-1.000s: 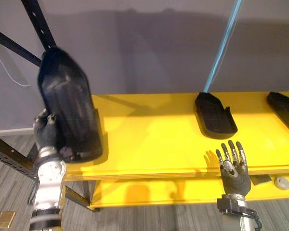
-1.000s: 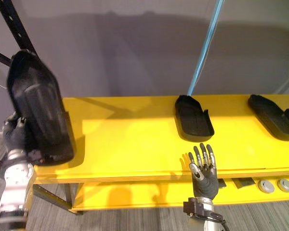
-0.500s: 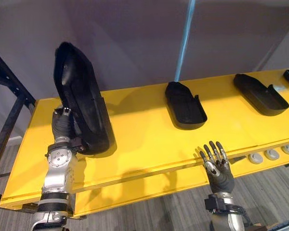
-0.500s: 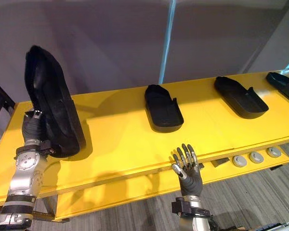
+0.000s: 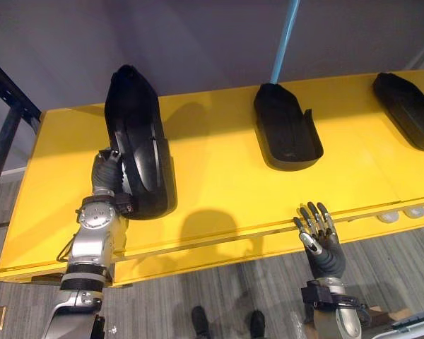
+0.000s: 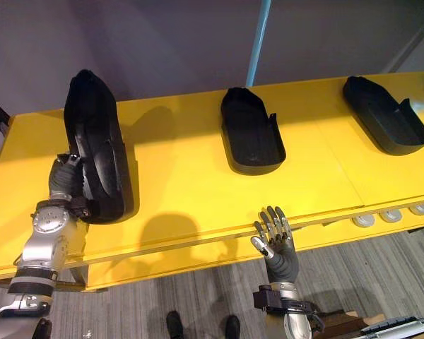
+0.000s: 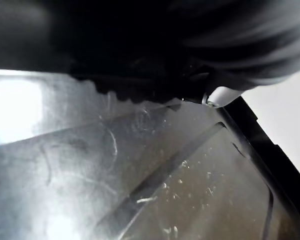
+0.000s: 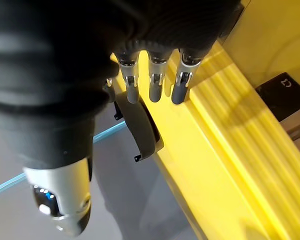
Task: Walk over and take plastic housings, then place them on the shelf
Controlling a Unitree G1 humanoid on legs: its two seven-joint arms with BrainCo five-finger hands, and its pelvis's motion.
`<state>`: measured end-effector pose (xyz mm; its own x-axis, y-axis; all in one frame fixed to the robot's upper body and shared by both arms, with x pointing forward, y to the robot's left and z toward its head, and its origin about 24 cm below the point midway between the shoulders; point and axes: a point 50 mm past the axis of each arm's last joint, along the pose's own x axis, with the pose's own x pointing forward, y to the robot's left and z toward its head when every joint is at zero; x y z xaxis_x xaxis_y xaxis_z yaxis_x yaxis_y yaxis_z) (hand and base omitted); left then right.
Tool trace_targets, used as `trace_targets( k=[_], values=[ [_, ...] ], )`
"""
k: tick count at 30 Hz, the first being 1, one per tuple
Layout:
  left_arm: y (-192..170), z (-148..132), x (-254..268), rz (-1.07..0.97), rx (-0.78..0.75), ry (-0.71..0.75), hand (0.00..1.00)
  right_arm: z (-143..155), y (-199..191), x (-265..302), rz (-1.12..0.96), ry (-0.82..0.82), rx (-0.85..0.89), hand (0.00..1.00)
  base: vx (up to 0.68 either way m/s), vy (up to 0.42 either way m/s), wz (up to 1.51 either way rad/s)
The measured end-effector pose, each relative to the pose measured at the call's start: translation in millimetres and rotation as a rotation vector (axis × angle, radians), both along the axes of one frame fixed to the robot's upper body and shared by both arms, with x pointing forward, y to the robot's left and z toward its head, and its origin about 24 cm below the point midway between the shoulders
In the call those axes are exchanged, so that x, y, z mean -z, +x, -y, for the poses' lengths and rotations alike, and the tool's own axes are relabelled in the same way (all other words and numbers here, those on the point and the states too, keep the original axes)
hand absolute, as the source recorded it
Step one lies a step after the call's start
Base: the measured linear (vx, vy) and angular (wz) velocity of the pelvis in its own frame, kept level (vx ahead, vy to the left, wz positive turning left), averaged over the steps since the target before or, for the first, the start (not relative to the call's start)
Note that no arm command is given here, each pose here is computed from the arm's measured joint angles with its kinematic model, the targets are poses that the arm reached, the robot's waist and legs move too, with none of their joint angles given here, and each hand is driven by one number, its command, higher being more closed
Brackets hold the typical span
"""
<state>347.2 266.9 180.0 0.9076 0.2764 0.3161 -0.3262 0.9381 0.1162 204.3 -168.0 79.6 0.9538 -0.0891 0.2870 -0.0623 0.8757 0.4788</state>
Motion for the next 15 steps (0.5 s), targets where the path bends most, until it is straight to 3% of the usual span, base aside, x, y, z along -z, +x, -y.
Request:
trace_targets(
  k=[2,3,7,15],
  values=[
    [4.7,-3.0,-5.4,-0.006,-0.020,0.022,1.00,-1.7,0.1,0.1,0.000,0.002,-0.007,0.00,0.00,0.000,0.00],
    [8.7,-8.2,-7.6,-0.023,-0.048,0.033,0.00,-4.3,0.1,-1.3,0.008,0.005,-0.017,0.00,0.00,0.000,0.00],
    [18.6,-14.9,-20.4,-0.051,-0.105,0.114,0.00,-5.8,-0.4,-4.9,0.034,0.006,-0.019,0.00,0.00,0.000,0.00],
    [20.5,-17.7,-26.3,-0.052,-0.132,0.119,0.00,-9.8,-0.7,-4.3,0.032,0.008,-0.038,0.00,0.00,-0.002,-0.01]
  ],
)
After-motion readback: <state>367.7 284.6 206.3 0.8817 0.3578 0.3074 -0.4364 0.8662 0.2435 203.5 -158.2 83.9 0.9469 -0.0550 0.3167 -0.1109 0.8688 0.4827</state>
